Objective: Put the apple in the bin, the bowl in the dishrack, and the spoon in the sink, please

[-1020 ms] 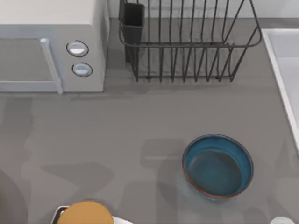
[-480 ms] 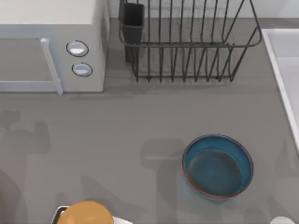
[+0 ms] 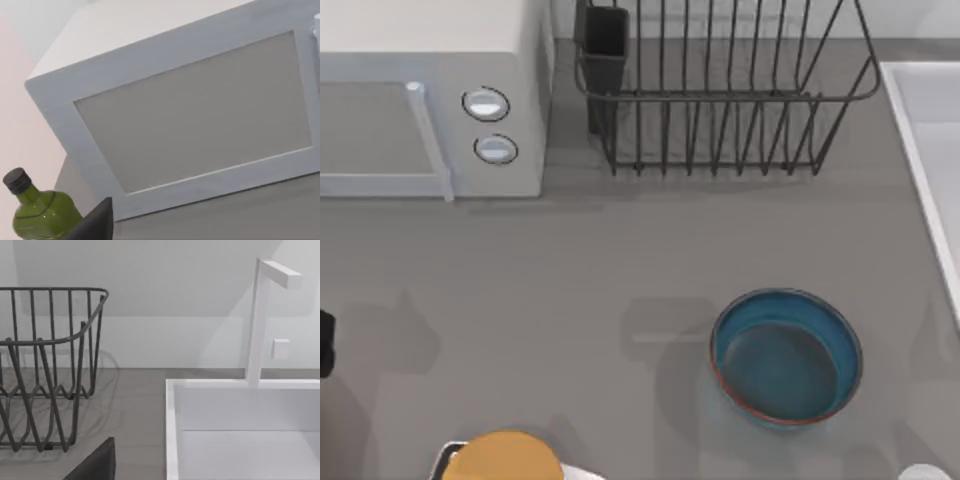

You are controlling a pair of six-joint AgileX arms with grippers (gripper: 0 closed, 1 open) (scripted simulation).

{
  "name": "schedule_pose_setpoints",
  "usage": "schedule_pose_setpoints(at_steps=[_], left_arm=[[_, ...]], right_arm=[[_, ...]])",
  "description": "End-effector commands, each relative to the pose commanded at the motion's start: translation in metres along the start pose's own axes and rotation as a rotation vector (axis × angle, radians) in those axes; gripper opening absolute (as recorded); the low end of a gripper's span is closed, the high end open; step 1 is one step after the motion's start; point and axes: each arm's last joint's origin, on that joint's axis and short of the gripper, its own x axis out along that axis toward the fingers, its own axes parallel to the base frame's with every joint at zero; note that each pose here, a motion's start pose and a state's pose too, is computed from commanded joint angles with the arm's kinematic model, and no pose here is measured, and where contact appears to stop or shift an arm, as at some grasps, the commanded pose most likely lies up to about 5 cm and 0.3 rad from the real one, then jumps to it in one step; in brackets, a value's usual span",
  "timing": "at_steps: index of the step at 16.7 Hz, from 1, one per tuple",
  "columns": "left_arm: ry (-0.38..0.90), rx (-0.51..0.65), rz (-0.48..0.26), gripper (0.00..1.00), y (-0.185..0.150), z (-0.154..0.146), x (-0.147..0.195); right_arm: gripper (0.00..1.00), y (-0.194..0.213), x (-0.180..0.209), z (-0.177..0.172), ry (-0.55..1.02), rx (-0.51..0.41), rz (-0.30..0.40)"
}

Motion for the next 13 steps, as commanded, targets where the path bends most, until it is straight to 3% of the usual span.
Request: schedule_pose_setpoints(at_steps=[3, 6, 13], left_arm=[[-0.095, -0.208, -0.006, 1.00, -0.009, -0.018, -0.002], [-0.150, -0.323, -0.016, 1.00, -0.015, -0.029, -0.001], [-0.163, -0.350, -0.019, 1.00, -0.017, -0.031, -0.001]], right_arm=[[1.00, 0.000, 0.000, 0.000, 0.000, 0.000, 0.000], [1.00, 0.000, 0.000, 0.000, 0.000, 0.000, 0.000], [1.00, 0.000, 0.000, 0.000, 0.000, 0.000, 0.000]])
